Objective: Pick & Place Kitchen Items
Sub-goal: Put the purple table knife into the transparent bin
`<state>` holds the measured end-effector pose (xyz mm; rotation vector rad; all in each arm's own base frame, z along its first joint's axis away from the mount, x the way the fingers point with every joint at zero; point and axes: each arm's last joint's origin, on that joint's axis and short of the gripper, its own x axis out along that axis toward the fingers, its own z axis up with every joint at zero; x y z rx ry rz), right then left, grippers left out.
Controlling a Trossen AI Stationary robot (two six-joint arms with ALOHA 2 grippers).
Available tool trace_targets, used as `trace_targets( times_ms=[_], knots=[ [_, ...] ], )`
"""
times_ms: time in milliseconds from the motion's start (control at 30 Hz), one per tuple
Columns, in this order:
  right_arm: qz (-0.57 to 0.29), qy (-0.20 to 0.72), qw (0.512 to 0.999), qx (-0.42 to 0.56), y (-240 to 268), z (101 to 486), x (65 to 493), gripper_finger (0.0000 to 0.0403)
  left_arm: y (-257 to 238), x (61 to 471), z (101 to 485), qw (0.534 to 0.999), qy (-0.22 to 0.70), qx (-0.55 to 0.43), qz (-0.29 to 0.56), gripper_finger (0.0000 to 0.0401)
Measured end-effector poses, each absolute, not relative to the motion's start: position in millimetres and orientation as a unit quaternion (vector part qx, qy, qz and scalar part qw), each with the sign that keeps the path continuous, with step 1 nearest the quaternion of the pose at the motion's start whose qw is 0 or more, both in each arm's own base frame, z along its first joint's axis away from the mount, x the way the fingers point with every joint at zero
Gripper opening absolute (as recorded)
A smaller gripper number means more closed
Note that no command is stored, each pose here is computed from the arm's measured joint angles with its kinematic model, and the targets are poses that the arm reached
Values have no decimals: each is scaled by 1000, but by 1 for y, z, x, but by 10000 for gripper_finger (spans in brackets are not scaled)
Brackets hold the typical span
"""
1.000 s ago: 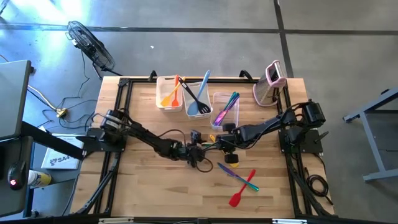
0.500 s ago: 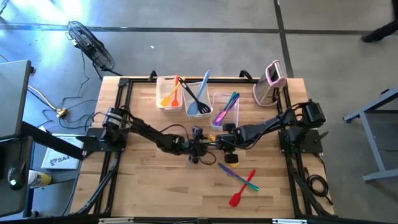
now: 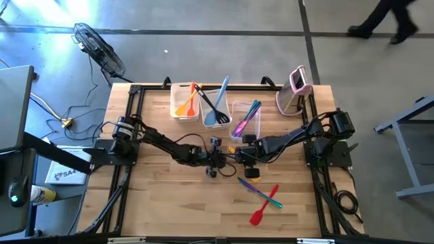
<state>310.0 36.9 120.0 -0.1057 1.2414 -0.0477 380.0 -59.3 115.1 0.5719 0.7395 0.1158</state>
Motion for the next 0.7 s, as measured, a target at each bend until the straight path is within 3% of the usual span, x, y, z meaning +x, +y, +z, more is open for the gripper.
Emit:
trace_targets(
  times_ms=[700],
  knots=[
    [-63, 571, 813, -95, 40, 119, 310, 36, -57, 379, 114, 892, 365, 262, 59, 8]
  ],
)
